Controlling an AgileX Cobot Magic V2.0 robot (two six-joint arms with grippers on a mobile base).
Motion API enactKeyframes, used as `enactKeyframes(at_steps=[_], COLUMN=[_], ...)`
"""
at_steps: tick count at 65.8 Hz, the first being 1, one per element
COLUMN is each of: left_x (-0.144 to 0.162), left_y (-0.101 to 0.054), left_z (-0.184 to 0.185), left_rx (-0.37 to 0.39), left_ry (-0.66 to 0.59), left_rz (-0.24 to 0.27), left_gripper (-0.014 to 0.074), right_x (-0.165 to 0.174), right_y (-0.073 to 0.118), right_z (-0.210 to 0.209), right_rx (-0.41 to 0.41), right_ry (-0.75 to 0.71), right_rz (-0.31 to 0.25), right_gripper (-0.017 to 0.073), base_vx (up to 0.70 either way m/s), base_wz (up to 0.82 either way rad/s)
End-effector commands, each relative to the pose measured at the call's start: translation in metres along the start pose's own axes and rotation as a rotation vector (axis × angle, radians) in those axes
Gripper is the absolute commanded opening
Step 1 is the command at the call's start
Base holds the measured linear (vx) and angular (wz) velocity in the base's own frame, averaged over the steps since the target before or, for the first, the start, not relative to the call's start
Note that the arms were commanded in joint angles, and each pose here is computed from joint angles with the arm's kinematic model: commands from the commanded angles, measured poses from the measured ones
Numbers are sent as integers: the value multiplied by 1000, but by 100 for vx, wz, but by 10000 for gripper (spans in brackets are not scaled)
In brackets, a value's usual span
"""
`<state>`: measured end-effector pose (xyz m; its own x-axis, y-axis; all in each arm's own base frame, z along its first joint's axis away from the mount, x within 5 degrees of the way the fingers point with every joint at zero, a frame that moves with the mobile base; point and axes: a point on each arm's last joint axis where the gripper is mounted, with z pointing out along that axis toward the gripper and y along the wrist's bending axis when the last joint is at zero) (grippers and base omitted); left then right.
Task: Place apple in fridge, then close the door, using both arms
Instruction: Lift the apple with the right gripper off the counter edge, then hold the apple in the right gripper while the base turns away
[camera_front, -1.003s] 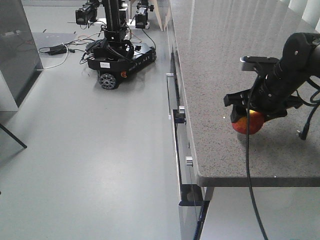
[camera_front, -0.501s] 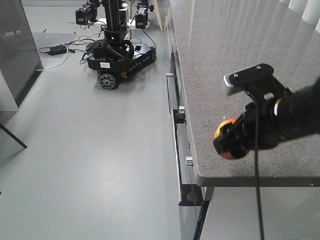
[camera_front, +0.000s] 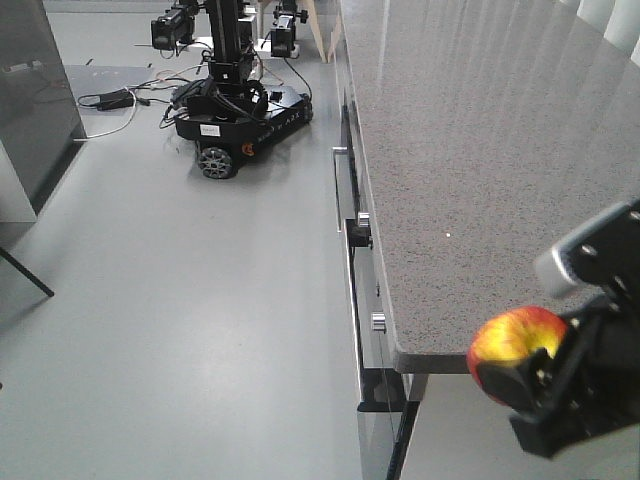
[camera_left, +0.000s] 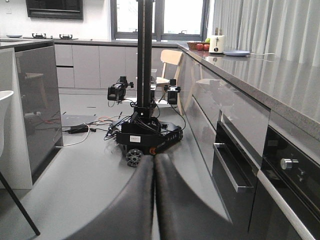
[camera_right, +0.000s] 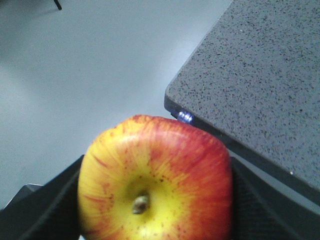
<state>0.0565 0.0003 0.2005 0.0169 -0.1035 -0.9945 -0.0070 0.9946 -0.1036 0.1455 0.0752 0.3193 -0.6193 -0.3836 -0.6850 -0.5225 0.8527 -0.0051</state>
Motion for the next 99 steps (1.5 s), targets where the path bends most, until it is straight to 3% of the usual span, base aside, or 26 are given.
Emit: enactKeyframes(at_steps=[1,24,99], left_x=[2,2,2], left_y=[1,1,1], left_z=[0,0,0], left_rx=[2,2,2], left_ry=[-60,-60,-60], left_rz=[-12,-12,-12], left_gripper=[-6,-6,-6], right_x=[0,32,34], right_y=[1,6,6], right_z=[-17,-40,-41], right_rx=[10,7,5], right_ry=[-109,-119,-111], right_rz=[-13,-12,-11], right_gripper=[357,357,357], base_vx=[0,0,0], base_wz=[0,0,0])
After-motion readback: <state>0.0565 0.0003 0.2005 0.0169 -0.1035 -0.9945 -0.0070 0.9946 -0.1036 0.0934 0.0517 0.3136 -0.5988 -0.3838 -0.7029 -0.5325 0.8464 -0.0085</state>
